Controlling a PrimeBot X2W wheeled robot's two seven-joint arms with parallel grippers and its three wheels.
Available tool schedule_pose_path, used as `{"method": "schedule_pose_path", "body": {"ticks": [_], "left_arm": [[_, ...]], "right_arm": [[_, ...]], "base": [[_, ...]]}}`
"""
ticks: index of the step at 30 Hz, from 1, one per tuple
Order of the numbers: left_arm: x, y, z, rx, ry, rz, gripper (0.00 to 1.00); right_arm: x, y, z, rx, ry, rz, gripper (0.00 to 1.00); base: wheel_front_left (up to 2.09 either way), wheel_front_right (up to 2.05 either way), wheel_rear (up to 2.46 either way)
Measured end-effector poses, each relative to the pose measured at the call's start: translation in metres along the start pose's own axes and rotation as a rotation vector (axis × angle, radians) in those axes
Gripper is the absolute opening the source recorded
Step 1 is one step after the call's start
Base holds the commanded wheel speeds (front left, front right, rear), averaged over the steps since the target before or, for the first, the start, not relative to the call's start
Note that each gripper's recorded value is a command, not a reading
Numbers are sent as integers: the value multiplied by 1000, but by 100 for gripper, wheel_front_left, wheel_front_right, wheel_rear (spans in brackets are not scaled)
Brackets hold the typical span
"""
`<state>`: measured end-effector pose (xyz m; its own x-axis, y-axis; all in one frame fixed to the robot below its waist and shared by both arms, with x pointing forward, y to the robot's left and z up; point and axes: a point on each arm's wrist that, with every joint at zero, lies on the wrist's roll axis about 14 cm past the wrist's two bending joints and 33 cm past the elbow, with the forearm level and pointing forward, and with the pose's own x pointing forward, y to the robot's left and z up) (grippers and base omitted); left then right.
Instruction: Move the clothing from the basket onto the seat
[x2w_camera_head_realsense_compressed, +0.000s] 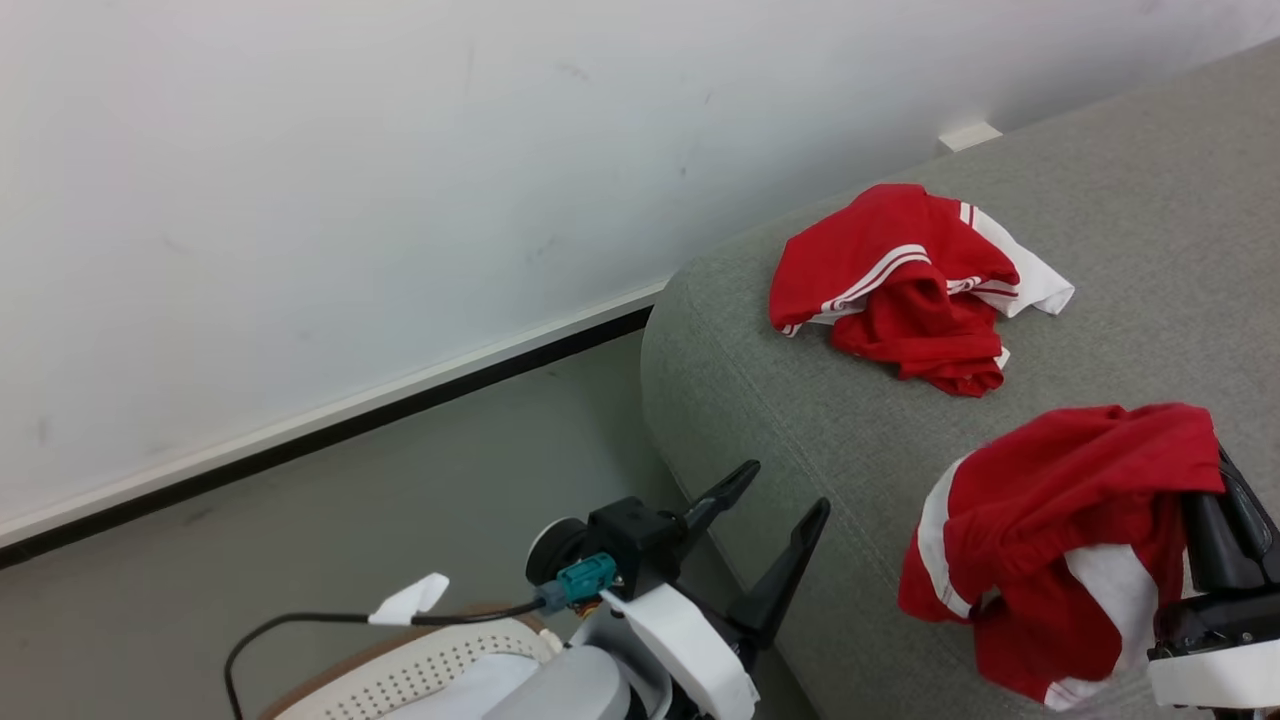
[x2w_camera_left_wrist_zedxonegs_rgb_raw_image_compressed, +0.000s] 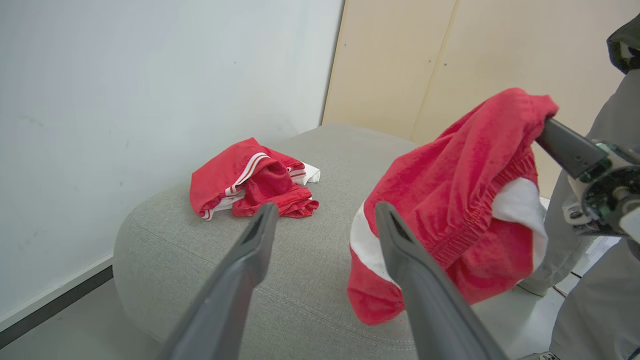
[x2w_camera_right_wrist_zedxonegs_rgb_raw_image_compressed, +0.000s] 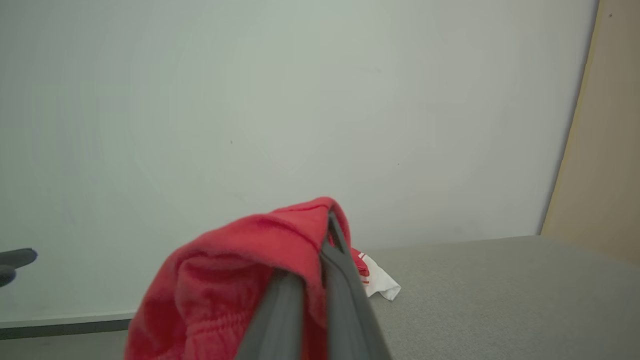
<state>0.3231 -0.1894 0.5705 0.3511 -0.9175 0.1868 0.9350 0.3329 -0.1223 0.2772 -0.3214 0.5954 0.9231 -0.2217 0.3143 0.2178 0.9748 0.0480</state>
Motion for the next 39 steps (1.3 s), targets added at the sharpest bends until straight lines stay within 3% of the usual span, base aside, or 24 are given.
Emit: {"method": "schedule_pose_path", "body": {"ticks": [6, 11, 20, 25, 29, 34, 36, 39], "left_arm": [[-1, 13, -6, -9, 4, 17, 100], [-6, 46, -19, -26, 20, 62, 100], [-29, 115, -46, -38, 59, 180, 100], [-53, 153, -61, -46, 86, 276, 100], [-75, 175, -72, -57, 106, 355, 100], [-97, 191, -79, -65, 124, 425, 100], [-99, 192, -78, -64, 125, 436, 100], [-99, 190, -73, -59, 118, 439, 100]], "right_arm": [[25, 0, -1, -38, 11, 35, 0], [74, -8, -10, -31, 45, 50, 0], [166, -50, -26, -173, 102, -1, 0], [206, -53, -67, -216, 194, -17, 0], [210, -43, -138, -247, 419, 10, 0], [187, -27, -212, -262, 682, 51, 1], [179, -23, -223, -258, 725, 59, 16], [174, -25, -220, -263, 736, 59, 28]], "base": [[0, 0, 0], [0, 0, 0], [0, 0, 0], [0, 0, 0], [0, 0, 0], [0, 0, 0], [0, 0, 0], [0, 0, 0]]}}
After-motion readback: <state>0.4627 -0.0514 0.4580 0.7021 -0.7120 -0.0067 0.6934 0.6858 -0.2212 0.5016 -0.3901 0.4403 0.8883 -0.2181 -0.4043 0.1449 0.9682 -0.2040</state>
